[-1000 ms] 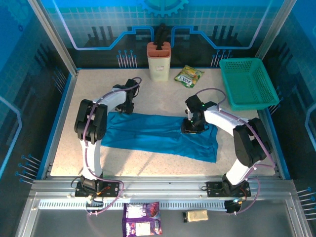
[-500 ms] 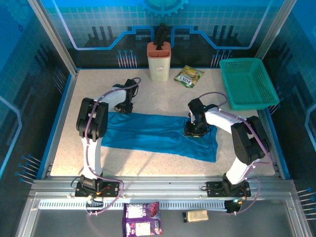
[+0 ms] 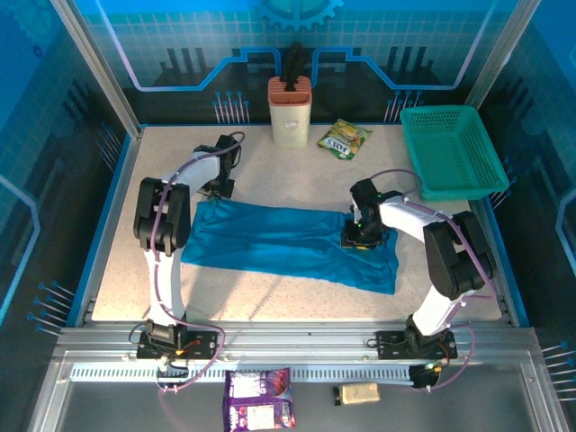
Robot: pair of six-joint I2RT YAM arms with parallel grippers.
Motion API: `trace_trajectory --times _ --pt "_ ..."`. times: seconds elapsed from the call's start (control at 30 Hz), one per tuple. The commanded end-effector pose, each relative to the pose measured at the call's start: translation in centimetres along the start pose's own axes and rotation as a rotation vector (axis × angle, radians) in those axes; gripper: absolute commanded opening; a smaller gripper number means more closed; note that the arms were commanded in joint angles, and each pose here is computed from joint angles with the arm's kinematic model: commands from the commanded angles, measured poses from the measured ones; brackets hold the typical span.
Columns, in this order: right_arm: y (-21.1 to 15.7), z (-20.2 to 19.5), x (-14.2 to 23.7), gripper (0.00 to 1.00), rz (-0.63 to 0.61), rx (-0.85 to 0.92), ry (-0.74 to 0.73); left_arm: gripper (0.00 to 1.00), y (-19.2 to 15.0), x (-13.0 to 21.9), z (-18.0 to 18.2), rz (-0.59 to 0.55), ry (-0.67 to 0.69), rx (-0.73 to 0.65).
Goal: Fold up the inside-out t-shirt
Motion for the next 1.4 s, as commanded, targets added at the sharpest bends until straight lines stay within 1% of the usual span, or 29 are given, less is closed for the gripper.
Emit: trace_trajectory --times 0.0,0.13,0.23,0.3,0.37,0.4,0.43,0.5,0.53,0.6,0.67,0.77,0.87,0.97,1.03,1.13,1.2,1.3,1.37 --pt "-0.3 -1.5 -0.7 0.41 0.019 -0.034 -0.051 0.00 0.4 2.2 2.8 -0.046 -0.055 0.066" --pt "-0.4 -1.6 -0.8 0.41 0.033 -0.034 -0.055 0.00 0.6 2.5 5.4 -0.060 -0.168 0.170" --pt "-0.2 -1.7 -0.8 0.41 0.034 -0.034 -0.058 0.00 0.6 1.4 6.9 -0.025 -0.248 0.224" --pt "-0.2 -1.6 -0.8 0.41 0.037 -0.035 -0.057 0.02 0.8 0.4 7.6 0.007 -0.281 0.251" --pt "-0.1 -1.6 -0.8 0.41 0.037 -0.034 -0.057 0.07 1.1 -0.3 8.1 0.019 -0.280 0.262" --pt "-0.1 -1.6 -0.9 0.41 0.038 -0.034 -0.058 0.11 1.3 -0.6 8.3 0.019 -0.272 0.264" --pt "-0.1 -1.6 -0.9 0.41 0.036 -0.034 -0.057 0.15 1.4 -0.8 8.5 0.020 -0.258 0.265" --pt "0.0 -1.6 -0.9 0.41 0.038 -0.036 -0.058 0.19 1.7 -0.8 9.1 0.011 -0.210 0.269" --pt "0.0 -1.5 -0.9 0.41 0.037 -0.037 -0.056 0.21 1.9 -0.7 9.5 0.004 -0.192 0.277" --pt "0.1 -1.4 -0.8 0.41 0.038 -0.039 -0.051 0.31 2.0 0.2 10.2 -0.015 -0.166 0.301" --pt "0.2 -1.2 -0.8 0.41 0.037 -0.040 -0.040 0.32 2.1 1.7 10.5 -0.048 -0.186 0.324" --pt "0.5 -0.9 -0.7 0.41 0.031 -0.039 -0.025 0.29 2.0 4.6 8.7 -0.124 -0.355 0.349" --pt "0.9 -0.4 0.0 0.41 0.014 -0.033 -0.011 0.26 1.5 6.7 5.1 -0.181 -0.520 0.329" --pt "1.3 0.3 0.9 0.41 -0.005 -0.026 0.011 0.26 1.0 6.3 1.3 -0.181 -0.681 0.313" --pt "1.4 0.8 1.6 0.41 -0.012 -0.017 0.026 0.27 0.8 4.8 -0.1 -0.154 -0.730 0.325" --pt "1.1 1.8 2.5 0.42 -0.017 0.007 0.082 0.27 0.4 2.4 -0.8 -0.108 -0.708 0.342" --pt "0.6 3.6 2.9 0.43 0.012 0.056 0.219 0.27 0.3 1.0 -0.6 -0.082 -0.652 0.350" --pt "-0.3 5.1 2.2 0.43 0.083 0.069 0.342 0.27 0.2 -0.5 0.3 -0.053 -0.552 0.359" --pt "-0.5 5.1 1.3 0.43 0.110 0.042 0.351 0.27 0.2 -1.0 0.9 -0.046 -0.500 0.362"
Point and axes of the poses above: each hand's point on the last joint's axis, 136 mm out from that joint toward the fingers, its own x axis back along the fingers, its own z axis along the line the jaws close on, y = z × x, the point moved 8 cm from there along x, back along the fingers, and after that the axes turned 12 degrees about -x, right-handed, at the moved point
